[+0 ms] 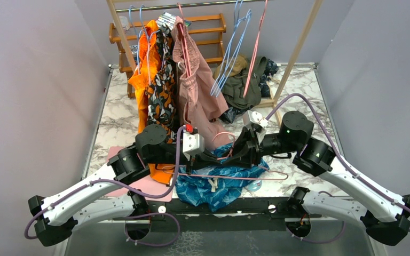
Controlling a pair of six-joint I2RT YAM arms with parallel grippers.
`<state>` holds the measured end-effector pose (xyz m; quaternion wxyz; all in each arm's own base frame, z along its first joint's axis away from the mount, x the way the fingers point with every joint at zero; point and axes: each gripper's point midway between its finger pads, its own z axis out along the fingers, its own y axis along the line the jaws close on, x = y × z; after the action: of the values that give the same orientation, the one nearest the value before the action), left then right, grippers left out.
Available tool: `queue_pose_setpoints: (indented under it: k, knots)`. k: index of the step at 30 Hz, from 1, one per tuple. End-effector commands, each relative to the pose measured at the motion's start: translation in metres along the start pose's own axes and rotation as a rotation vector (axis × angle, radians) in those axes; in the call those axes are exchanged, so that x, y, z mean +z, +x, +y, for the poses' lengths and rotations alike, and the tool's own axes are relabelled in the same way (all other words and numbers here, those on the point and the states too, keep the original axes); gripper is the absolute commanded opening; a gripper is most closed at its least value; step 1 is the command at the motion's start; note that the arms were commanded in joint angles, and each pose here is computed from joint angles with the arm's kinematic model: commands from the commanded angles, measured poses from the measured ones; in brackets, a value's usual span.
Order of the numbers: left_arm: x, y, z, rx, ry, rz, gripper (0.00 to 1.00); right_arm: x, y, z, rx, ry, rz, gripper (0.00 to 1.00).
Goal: Place the shorts on the hanger
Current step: Hang the shorts on the hanger.
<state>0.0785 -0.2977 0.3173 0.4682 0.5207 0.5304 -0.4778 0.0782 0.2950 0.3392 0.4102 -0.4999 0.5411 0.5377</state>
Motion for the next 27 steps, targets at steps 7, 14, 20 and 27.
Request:
queue_pose_setpoints:
  k: [7,14,20,27]
  knots:
    - [-0.004,-0.020,0.000,0.054,-0.003,-0.052,0.00,0.000,0.004,0.007,0.051,-0.027,0.016,0.16]
    - [-0.005,-0.023,0.000,0.059,-0.004,-0.057,0.00,0.001,0.007,0.001,0.061,0.005,0.024,0.24]
    - [-0.006,-0.023,0.000,0.064,-0.009,-0.061,0.00,0.000,0.009,-0.006,0.067,0.044,0.025,0.27]
    - [-0.007,-0.024,0.001,0.066,-0.018,-0.065,0.00,0.003,0.009,-0.010,0.086,0.058,0.026,0.24]
